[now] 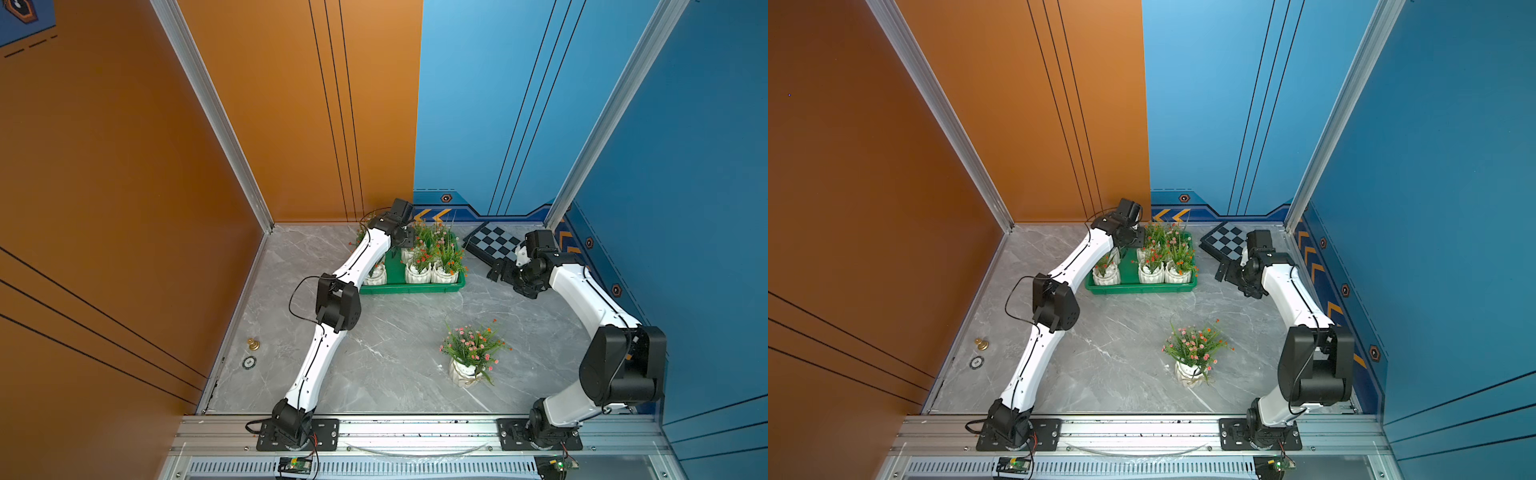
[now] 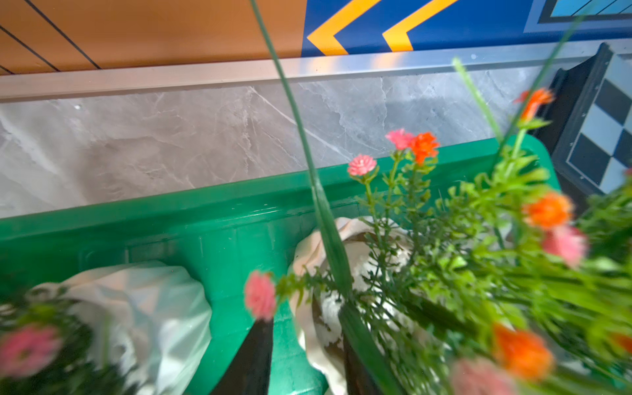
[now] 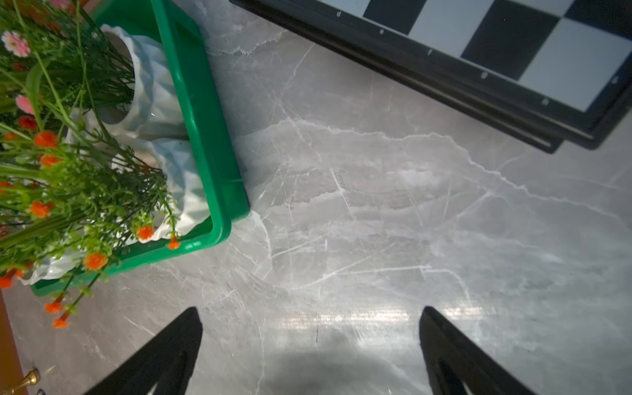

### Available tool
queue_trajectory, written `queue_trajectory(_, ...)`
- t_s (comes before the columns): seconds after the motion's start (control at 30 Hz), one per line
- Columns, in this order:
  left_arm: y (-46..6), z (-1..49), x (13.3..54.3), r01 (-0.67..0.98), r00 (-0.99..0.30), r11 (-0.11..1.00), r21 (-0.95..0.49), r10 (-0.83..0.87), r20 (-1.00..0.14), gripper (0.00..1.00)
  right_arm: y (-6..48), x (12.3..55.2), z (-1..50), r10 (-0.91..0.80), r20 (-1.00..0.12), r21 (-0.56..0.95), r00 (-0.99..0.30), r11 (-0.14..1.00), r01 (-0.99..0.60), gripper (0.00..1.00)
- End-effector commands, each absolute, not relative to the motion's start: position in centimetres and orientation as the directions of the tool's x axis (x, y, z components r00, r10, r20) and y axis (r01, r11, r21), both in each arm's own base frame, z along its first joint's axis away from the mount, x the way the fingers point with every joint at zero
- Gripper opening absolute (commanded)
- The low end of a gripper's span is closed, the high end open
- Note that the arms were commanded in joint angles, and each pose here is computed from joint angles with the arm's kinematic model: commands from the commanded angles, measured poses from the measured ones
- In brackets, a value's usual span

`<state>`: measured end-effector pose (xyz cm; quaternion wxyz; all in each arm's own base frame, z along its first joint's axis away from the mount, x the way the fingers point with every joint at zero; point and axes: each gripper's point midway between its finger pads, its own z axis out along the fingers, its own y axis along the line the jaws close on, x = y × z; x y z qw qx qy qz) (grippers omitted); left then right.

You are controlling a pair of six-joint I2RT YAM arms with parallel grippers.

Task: Put the potted gypsophila into the storage box
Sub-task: Place the baby's breath potted plant at the storage box.

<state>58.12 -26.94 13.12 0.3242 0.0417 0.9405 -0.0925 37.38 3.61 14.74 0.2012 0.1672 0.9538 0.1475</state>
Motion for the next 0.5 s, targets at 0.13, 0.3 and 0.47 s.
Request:
queue_trajectory(0.13,-24.3,21.0,56.6,0.112,-0.734,0.978,-0.177,-0.038,-0.678,0.39,1.0,31.5,14.2,0.408,-0.232,0.217,-0.883,0.906,0.362,1.00)
queue_trajectory(0.3,-23.2,23.3,54.6,0.102,-0.731,0.978,-0.180,-0.049,-0.681,0.41,-1.1,28.5,15.2,0.507,-0.198,0.215,-0.839,0.858,0.467,1.00)
queue_trajectory(0.47,-22.3,25.1,52.4,0.090,-0.732,0.975,-0.201,-0.072,-0.677,0.42,-3.0,25.1,15.4,0.570,-0.155,0.173,-0.807,0.820,0.546,1.00)
